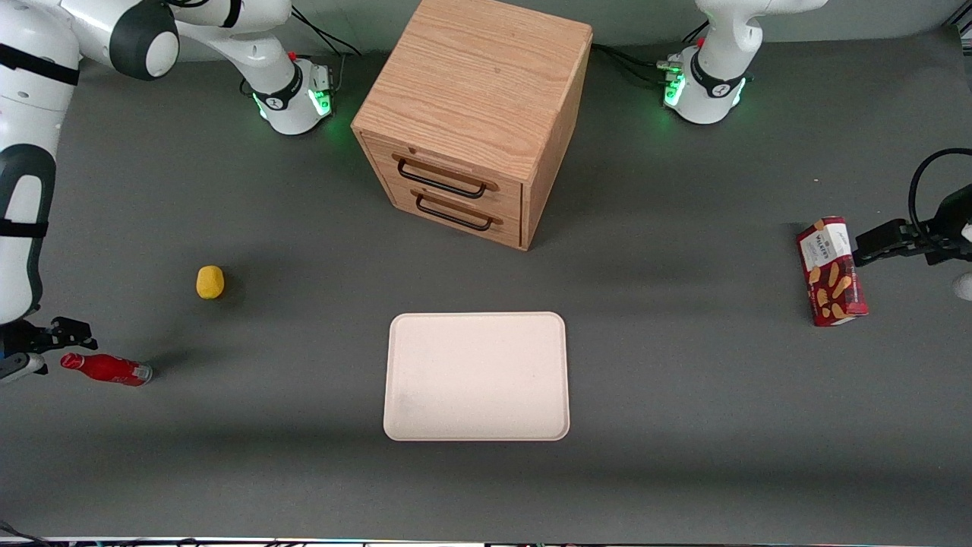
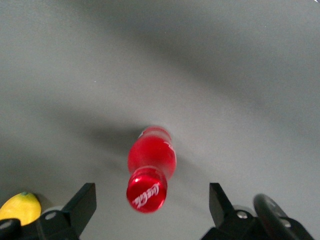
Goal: Place coke bottle on tray
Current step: 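Close the right gripper around the bottle's neck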
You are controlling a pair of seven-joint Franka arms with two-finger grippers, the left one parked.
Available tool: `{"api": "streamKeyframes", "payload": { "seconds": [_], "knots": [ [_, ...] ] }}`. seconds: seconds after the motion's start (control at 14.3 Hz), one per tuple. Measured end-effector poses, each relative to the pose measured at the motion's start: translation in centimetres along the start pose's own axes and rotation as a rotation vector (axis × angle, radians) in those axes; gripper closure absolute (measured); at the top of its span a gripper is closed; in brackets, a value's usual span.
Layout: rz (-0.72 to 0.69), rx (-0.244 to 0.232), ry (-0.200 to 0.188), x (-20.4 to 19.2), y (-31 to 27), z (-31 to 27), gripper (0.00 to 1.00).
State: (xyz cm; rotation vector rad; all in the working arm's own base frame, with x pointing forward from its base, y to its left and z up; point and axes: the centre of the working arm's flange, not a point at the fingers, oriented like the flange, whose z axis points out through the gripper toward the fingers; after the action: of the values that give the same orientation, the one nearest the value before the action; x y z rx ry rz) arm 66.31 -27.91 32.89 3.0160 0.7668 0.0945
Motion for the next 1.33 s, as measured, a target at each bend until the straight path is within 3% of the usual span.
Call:
{"api": "streamKeyframes", "payload": {
  "seconds": [0.56,0.77,0.91,1.12,1.26,1.33],
  "knots": [
    [0.010,0.008,0.023,0.64,0.02,0.44,0.02],
    [0.009,0.007,0.023,0.71,0.04,0.45,0.14],
    [0.009,0.007,0.022,0.73,0.05,0.54,0.27],
    [0.009,0.007,0.020,0.70,0.07,0.64,0.34],
    [0.010,0.007,0.020,0.65,0.10,0.65,0.48],
    [0.009,0.008,0.020,0.64,0.12,0.66,0.48]
  ]
}}
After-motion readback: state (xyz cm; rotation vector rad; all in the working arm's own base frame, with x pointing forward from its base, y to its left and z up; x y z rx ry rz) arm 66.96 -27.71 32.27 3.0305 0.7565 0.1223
